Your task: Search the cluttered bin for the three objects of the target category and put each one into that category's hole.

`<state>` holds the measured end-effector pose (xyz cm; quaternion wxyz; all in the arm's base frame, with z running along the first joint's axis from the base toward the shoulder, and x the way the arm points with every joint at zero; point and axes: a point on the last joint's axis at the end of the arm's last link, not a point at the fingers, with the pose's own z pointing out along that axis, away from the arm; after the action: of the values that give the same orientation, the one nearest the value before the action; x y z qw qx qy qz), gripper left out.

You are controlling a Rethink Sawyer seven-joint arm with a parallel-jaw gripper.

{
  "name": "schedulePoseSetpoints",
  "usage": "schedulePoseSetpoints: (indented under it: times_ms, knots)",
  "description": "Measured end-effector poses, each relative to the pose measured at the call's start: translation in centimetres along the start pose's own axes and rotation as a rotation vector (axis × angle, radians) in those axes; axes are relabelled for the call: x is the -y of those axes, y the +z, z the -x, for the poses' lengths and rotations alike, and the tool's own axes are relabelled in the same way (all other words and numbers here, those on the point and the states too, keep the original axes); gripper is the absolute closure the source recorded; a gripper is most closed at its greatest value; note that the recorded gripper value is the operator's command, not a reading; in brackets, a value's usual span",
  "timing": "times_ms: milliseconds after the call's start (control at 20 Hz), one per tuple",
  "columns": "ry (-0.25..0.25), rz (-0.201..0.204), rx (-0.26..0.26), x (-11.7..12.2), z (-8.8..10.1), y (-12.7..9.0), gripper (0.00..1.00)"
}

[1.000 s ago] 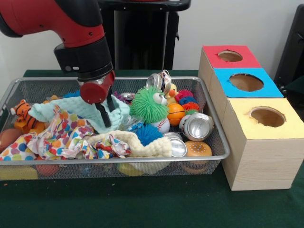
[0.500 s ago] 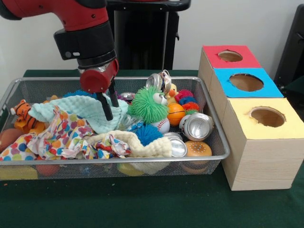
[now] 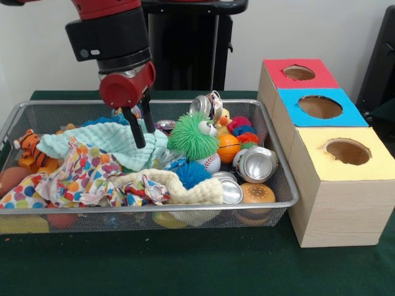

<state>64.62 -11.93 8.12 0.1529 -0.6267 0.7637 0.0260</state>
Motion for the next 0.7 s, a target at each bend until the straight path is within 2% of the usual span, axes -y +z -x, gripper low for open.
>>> schedulePoseSetpoints:
  times_ms: [300,700]
  knots:
    - [0.000,0.008,-0.011,-0.3,-0.1,0.2,0.00]
    - [0.010,0.040,-0.048,-1.7,-1.1,1.0,0.00]
